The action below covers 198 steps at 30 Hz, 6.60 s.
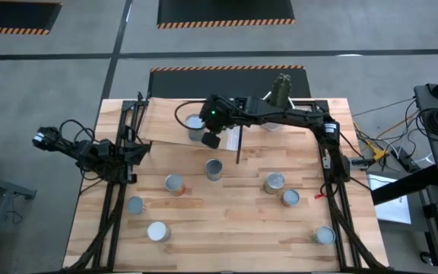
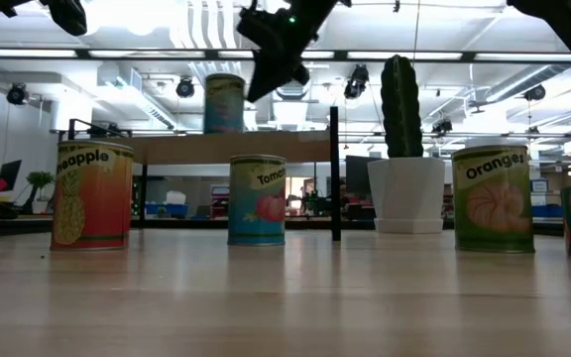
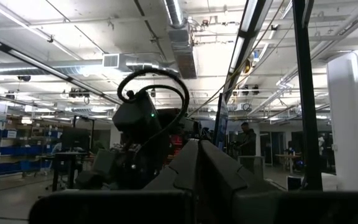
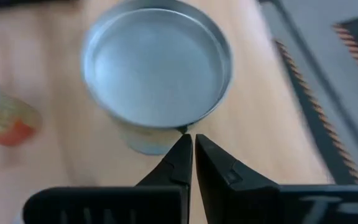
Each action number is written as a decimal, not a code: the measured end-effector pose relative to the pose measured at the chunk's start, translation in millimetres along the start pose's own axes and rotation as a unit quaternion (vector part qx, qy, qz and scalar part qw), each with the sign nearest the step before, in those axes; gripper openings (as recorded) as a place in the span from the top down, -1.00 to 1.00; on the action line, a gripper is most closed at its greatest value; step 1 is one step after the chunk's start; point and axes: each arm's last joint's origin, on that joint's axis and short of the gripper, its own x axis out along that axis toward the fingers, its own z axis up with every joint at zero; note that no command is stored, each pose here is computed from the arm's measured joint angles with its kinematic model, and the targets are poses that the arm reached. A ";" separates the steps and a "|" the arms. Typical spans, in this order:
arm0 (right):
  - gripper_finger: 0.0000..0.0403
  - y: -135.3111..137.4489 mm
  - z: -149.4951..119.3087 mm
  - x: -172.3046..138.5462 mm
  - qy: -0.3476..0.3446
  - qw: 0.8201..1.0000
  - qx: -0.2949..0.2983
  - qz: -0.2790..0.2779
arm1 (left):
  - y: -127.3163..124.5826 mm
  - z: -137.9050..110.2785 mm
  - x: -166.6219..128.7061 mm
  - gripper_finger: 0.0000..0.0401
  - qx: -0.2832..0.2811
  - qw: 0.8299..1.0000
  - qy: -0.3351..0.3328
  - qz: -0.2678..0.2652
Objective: Pick and place cans onto a shelf
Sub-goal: Put the canned cherries on the shelf
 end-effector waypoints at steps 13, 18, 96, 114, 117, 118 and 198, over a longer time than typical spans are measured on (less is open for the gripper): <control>0.96 12.9 13.3 18.4 -0.122 0.992 -0.019 0.030 | 0.2 1.4 0.4 1.00 -0.001 1.000 -0.002 0.001; 0.96 13.8 7.2 21.3 -0.092 0.995 -0.028 0.030 | 0.2 1.6 0.4 1.00 -0.001 1.000 -0.002 0.001; 0.96 81.9 -93.5 -88.5 -0.170 0.969 -0.168 0.063 | -14.9 56.4 72.2 1.00 0.057 0.916 0.374 0.133; 0.96 57.0 -168.7 -133.8 -0.289 0.940 -0.169 0.067 | 20.0 76.7 132.8 1.00 0.097 0.747 0.622 0.215; 0.96 55.0 -175.2 -135.3 -0.295 0.937 -0.175 0.066 | 35.2 67.5 141.0 1.00 0.135 0.716 0.667 0.157; 0.96 54.4 -176.3 -136.2 -0.296 0.937 -0.175 0.066 | 39.6 64.2 143.4 1.00 0.144 0.707 0.680 0.133; 0.96 54.2 -178.0 -135.2 -0.291 0.938 -0.178 0.063 | 104.0 77.7 100.1 1.00 -0.017 0.663 0.659 0.355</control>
